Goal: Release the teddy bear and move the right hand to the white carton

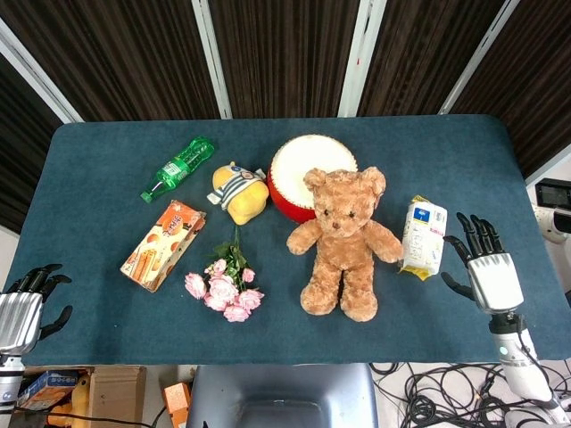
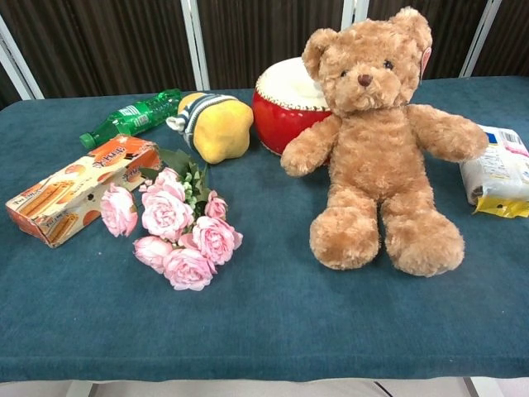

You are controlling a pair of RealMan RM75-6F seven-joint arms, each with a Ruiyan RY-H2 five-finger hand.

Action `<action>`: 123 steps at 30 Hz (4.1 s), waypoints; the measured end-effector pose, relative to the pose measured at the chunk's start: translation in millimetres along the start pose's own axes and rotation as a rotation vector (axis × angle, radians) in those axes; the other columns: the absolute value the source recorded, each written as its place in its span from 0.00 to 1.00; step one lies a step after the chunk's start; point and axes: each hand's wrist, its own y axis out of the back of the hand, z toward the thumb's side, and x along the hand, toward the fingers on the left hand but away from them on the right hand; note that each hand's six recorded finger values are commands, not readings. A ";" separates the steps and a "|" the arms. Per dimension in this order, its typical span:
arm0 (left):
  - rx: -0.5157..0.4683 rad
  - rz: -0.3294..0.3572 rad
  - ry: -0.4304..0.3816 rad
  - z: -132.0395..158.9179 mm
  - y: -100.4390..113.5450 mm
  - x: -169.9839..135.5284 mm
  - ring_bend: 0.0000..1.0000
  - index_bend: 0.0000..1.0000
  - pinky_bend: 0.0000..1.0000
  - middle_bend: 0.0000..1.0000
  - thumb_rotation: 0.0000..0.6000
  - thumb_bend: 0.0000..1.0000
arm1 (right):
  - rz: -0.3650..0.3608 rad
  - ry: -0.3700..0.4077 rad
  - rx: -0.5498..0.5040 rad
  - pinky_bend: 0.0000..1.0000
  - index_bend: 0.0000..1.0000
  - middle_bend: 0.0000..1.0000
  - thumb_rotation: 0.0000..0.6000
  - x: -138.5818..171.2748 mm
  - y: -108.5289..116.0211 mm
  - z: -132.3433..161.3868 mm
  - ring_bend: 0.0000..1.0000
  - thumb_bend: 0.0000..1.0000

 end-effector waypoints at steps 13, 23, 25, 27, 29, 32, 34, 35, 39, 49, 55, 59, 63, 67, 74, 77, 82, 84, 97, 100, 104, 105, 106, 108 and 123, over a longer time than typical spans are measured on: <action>-0.010 -0.024 0.035 -6.5 -0.9 1.4 0.22 0.39 0.38 0.24 1.00 0.29 | 0.052 -0.006 -0.031 0.12 0.41 0.02 1.00 -27.0 -35.5 4.6 0.00 0.09; -0.016 -0.036 0.032 -5.6 -1.4 1.3 0.23 0.39 0.38 0.24 1.00 0.29 | 0.034 0.052 -0.104 0.13 0.42 0.02 1.00 -41.6 -51.7 29.8 0.00 0.09; -0.018 -0.038 0.031 -5.4 -1.4 1.2 0.23 0.39 0.39 0.25 1.00 0.29 | 0.024 0.063 -0.116 0.13 0.42 0.02 1.00 -44.0 -52.3 34.7 0.00 0.09; -0.019 -0.040 0.031 -5.2 -1.5 1.2 0.23 0.39 0.39 0.25 1.00 0.29 | 0.016 0.073 -0.130 0.13 0.41 0.02 1.00 -46.3 -52.9 39.4 0.00 0.09; -0.019 -0.042 0.029 -4.8 -1.7 1.3 0.23 0.39 0.39 0.25 1.00 0.29 | 0.008 0.085 -0.138 0.13 0.41 0.02 1.00 -48.9 -53.5 44.3 0.00 0.09; -0.019 -0.046 0.026 -4.1 -2.1 1.0 0.23 0.39 0.39 0.25 1.00 0.29 | 0.003 0.097 -0.144 0.13 0.41 0.02 1.00 -51.7 -55.4 50.8 0.00 0.09; -0.019 -0.048 0.025 -3.7 -2.3 1.0 0.24 0.39 0.39 0.25 1.00 0.29 | 0.001 0.105 -0.147 0.13 0.41 0.02 1.00 -53.5 -57.0 54.8 0.00 0.09; -0.019 -0.048 0.024 -3.6 -2.3 1.1 0.24 0.39 0.39 0.25 1.00 0.29 | 0.000 0.109 -0.149 0.14 0.41 0.02 1.00 -54.6 -57.7 56.9 0.00 0.09; -0.023 -0.051 0.025 -3.6 -2.3 1.1 0.25 0.39 0.39 0.25 1.00 0.29 | -0.002 0.113 -0.156 0.15 0.42 0.02 1.00 -56.5 -59.6 61.4 0.00 0.09; -0.042 -0.040 0.037 -8.0 1.5 1.2 0.25 0.39 0.39 0.25 1.00 0.29 | -0.020 0.113 -0.195 0.18 0.53 0.02 1.00 -60.9 -69.4 73.5 0.00 0.13; -0.045 -0.043 0.037 -8.3 1.1 1.7 0.25 0.39 0.39 0.25 1.00 0.29 | -0.051 0.105 -0.201 0.19 0.63 0.04 1.00 -63.1 -67.0 72.0 0.00 0.23; -0.046 -0.049 0.035 -7.5 0.0 2.2 0.25 0.39 0.39 0.25 1.00 0.29 | -0.090 0.105 -0.212 0.19 0.68 0.04 1.00 -64.5 -60.3 72.3 0.00 0.27; -0.048 -0.053 0.034 -7.0 -0.6 2.4 0.25 0.39 0.39 0.25 1.00 0.29 | -0.133 0.101 -0.225 0.20 0.69 0.04 1.00 -66.2 -52.8 74.0 0.00 0.27; -0.051 -0.050 0.038 -8.2 0.4 2.2 0.25 0.39 0.39 0.25 1.00 0.29 | -0.121 0.102 -0.210 0.20 0.69 0.04 1.00 -65.8 -55.8 75.5 0.00 0.27; -0.055 -0.048 0.046 -9.9 1.5 1.9 0.25 0.39 0.39 0.25 1.00 0.29 | -0.049 0.110 -0.184 0.20 0.69 0.04 1.00 -61.9 -71.0 76.8 0.00 0.27; -0.056 -0.049 0.045 -9.7 1.5 1.9 0.25 0.39 0.39 0.25 1.00 0.29 | -0.078 0.114 -0.195 0.20 0.69 0.04 1.00 -63.4 -65.7 79.3 0.00 0.27; -0.056 -0.051 0.045 -9.7 1.3 2.1 0.25 0.39 0.39 0.25 1.00 0.29 | -0.140 0.127 -0.226 0.20 0.69 0.04 1.00 -66.6 -53.3 85.8 0.00 0.27; -0.058 -0.050 0.046 -9.8 1.7 2.1 0.25 0.39 0.39 0.25 1.00 0.29 | -0.140 0.128 -0.224 0.20 0.69 0.04 1.00 -66.8 -52.8 85.9 0.00 0.27; -0.058 -0.056 0.046 -9.5 1.0 2.0 0.25 0.38 0.39 0.25 1.00 0.29 | -0.113 0.113 -0.220 0.20 0.69 0.04 1.00 -65.5 -57.6 80.6 0.00 0.27; -0.060 -0.056 0.046 -9.4 1.3 2.0 0.25 0.38 0.39 0.25 1.00 0.29 | -0.137 0.112 -0.239 0.20 0.69 0.04 1.00 -67.2 -51.6 80.8 0.00 0.27; -0.060 -0.057 0.046 -9.0 1.0 2.3 0.25 0.38 0.39 0.25 1.00 0.29 | -0.122 0.109 -0.231 0.20 0.69 0.04 1.00 -66.0 -53.1 78.4 0.00 0.27; -0.059 -0.058 0.046 -8.9 0.8 2.1 0.25 0.38 0.39 0.25 1.00 0.29 | -0.114 0.108 -0.228 0.20 0.69 0.04 1.00 -65.3 -54.8 77.9 0.00 0.27; -0.059 -0.060 0.046 -8.8 0.5 2.1 0.25 0.38 0.39 0.25 1.00 0.29 | -0.100 0.106 -0.224 0.20 0.69 0.04 1.00 -64.5 -57.4 77.0 0.00 0.27; -0.057 -0.062 0.046 -8.7 0.2 2.1 0.25 0.38 0.39 0.25 1.00 0.29 | -0.078 0.102 -0.219 0.20 0.68 0.04 1.00 -63.6 -61.8 75.8 0.00 0.27; -0.051 -0.061 0.033 -5.3 0.0 1.9 0.25 0.38 0.39 0.25 1.00 0.29 | 0.040 0.172 -0.322 0.21 0.00 0.00 1.00 -41.6 -55.5 74.5 0.00 0.27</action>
